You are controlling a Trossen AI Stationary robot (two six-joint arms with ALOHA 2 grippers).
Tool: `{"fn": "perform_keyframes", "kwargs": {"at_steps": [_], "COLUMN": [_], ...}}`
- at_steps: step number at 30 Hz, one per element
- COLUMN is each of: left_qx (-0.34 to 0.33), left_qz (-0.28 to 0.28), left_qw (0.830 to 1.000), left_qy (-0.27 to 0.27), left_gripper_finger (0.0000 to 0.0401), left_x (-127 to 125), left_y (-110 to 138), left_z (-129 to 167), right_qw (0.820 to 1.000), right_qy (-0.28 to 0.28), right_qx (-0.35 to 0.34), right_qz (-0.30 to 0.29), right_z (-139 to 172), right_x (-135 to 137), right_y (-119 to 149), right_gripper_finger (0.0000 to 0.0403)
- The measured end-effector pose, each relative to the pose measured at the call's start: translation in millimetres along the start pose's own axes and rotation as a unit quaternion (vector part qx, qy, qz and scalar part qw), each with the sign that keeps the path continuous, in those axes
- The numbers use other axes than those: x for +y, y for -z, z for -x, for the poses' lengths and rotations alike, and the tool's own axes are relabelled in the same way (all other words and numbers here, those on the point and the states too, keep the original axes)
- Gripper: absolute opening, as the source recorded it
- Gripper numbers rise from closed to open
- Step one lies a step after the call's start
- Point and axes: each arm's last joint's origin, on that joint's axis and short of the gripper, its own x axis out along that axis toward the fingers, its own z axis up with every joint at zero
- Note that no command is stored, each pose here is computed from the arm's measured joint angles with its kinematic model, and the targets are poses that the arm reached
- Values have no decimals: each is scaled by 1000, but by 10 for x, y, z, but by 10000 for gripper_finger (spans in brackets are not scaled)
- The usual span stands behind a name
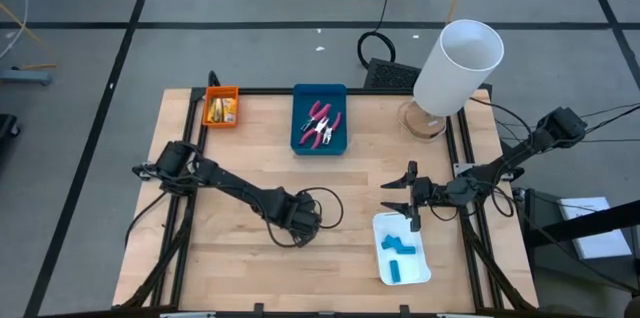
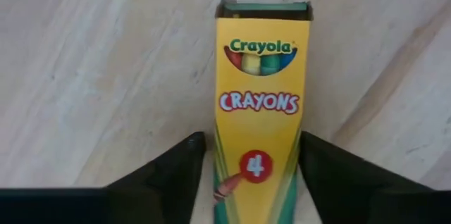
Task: Pick & Place School Supplies
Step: Put the yellow crayon pack into the orange bin
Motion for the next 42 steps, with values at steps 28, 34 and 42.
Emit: {"fn": "perform_keyframes", "kwargs": {"at_steps": [28, 34, 42], "left_qx": [-117, -157, -143], "left_qz": [1, 45, 142], "left_qw": [993, 984, 972], "left_qy": [-3, -63, -118], "left_gripper_finger": [135, 139, 140], "left_x": [154, 534, 1274], "left_y": [-126, -191, -317], "left_z": [642, 1041, 1452], "right_qw": [1000, 1000, 1000], "right_qy": [0, -1, -2], "right_qx": [-1, -1, -4], "right_qz": [-1, -6, -8], "right_z": [0, 0, 0], "right_x": [1, 1, 2], "right_y": [-2, -2, -9], "right_gripper_finger": [210, 210, 210]}}
